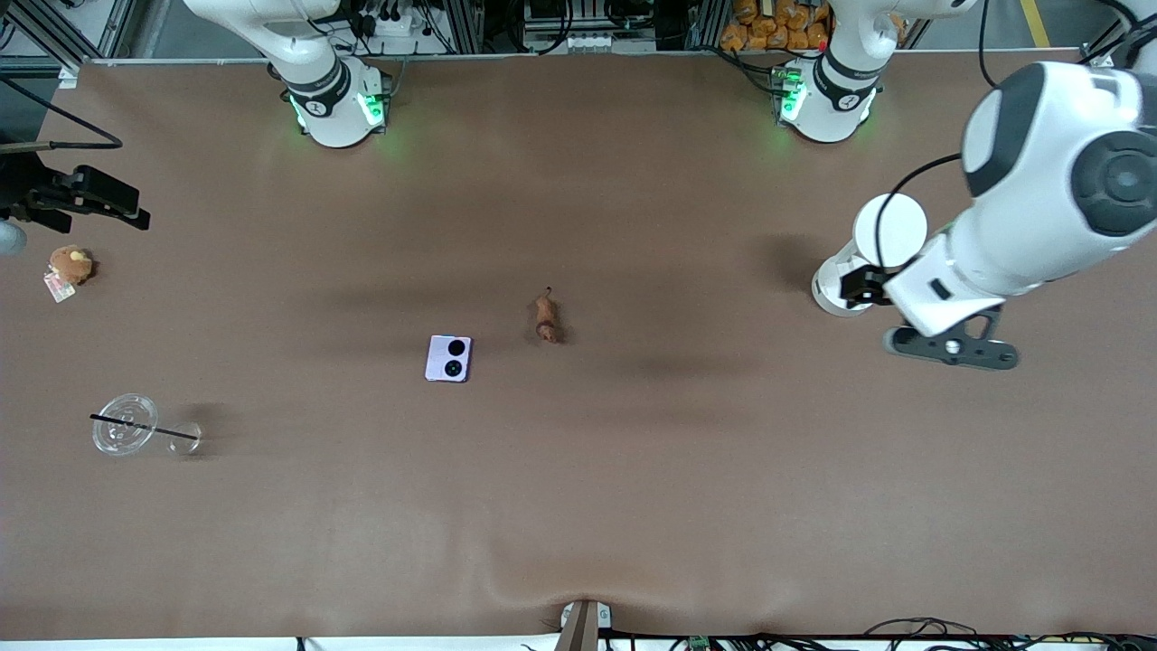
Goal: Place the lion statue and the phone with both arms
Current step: 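Reach the left gripper over the brown lion statue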
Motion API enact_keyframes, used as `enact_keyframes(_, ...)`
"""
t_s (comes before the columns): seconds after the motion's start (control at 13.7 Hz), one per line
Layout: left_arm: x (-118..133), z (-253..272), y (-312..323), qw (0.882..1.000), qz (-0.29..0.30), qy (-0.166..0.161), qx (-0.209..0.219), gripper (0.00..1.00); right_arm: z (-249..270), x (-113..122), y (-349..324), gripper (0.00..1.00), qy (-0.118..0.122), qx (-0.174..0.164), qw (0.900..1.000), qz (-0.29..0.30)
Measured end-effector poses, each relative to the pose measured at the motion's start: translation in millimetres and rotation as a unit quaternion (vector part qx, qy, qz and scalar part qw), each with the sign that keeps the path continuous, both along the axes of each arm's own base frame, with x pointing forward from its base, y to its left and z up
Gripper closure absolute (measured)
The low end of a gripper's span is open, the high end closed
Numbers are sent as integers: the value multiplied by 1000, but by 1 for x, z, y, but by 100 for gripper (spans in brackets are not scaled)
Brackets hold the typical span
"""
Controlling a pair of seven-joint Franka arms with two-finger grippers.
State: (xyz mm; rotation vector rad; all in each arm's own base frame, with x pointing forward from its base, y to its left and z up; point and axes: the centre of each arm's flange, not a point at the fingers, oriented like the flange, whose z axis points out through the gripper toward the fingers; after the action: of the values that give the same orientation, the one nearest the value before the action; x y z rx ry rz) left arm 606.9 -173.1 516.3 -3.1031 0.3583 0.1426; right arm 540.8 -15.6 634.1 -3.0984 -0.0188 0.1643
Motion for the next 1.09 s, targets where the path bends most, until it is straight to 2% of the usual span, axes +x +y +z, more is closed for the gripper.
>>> enact_keyframes(0.15,-1,-10,-39,1000,-8,-13,-13,0,0,0,-1,0,0,0,1000,-1)
enact_keyframes(0.36,-4,-38,-94,999,-9,-13,-47,0,0,0,-1,0,0,0,1000,-1)
enact_keyframes(0.51,-6,-58,-129,998,-2,-15,-54,0,0,0,-2,0,0,0,1000,-2)
enact_keyframes(0.8,-24,-91,-211,995,54,-39,-68,0,0,1,-4,0,-3,0,1000,-4)
enact_keyframes(1.09,-56,-129,-278,991,108,-37,-69,0,-14,16,-3,0,-12,-2,1000,-4)
